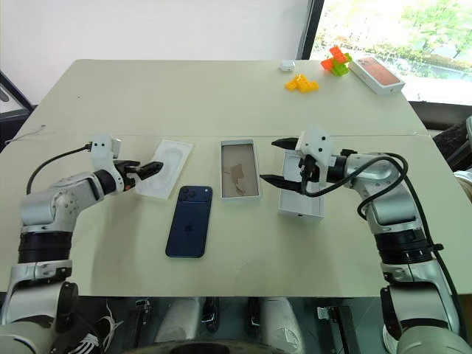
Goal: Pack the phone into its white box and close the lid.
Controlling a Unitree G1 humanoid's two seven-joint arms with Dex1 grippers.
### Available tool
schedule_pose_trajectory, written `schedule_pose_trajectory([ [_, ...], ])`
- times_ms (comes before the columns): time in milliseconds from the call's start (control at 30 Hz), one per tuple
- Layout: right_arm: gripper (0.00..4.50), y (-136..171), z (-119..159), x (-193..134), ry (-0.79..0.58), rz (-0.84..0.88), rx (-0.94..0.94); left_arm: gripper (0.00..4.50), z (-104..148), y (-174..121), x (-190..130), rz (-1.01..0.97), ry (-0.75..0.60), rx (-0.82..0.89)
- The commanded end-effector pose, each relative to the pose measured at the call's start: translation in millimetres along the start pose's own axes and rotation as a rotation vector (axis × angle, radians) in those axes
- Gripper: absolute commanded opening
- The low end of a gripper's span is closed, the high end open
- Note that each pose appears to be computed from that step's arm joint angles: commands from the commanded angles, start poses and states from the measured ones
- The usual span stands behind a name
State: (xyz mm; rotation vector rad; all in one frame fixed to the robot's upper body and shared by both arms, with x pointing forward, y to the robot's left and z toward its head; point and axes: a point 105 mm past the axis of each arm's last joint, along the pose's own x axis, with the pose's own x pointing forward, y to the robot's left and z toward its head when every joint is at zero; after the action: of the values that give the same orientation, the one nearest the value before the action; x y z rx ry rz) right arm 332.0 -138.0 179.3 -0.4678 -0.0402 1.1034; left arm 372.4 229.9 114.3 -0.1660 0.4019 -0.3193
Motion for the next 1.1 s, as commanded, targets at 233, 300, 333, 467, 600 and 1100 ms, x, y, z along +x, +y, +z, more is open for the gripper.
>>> schedule_pose_trajectory([
  [233, 4.45, 16, 23, 19, -0.061, 0.062, -0.081, 4.50, -17, -12, 7, -0.037, 0.081, -0.091],
  [300, 4.50, 14, 24, 20, -0.068, 0.054, -0.078, 3.99, -19, -12, 10, -0.032, 0.080, -0.100],
  [333, 4.50, 14, 24, 20, -0.067, 0.054, -0.079, 3.67, -22, -13, 11, -0.035, 0.092, -0.102],
  [467, 4.50, 14, 27, 20, -0.073, 0.056, -0.088, 1.70, -31, -19, 14, -0.043, 0.125, -0.109],
  [600, 4.50, 13, 30, 21, -0.079, 0.052, -0.092, 0.07, -33, -20, 15, -0.040, 0.143, -0.109],
  [1100, 4.50, 12, 13, 22, -0.027, 0.039, -0.040, 0.07, 27, -25, -5, -0.155, -0.141, -0.443],
])
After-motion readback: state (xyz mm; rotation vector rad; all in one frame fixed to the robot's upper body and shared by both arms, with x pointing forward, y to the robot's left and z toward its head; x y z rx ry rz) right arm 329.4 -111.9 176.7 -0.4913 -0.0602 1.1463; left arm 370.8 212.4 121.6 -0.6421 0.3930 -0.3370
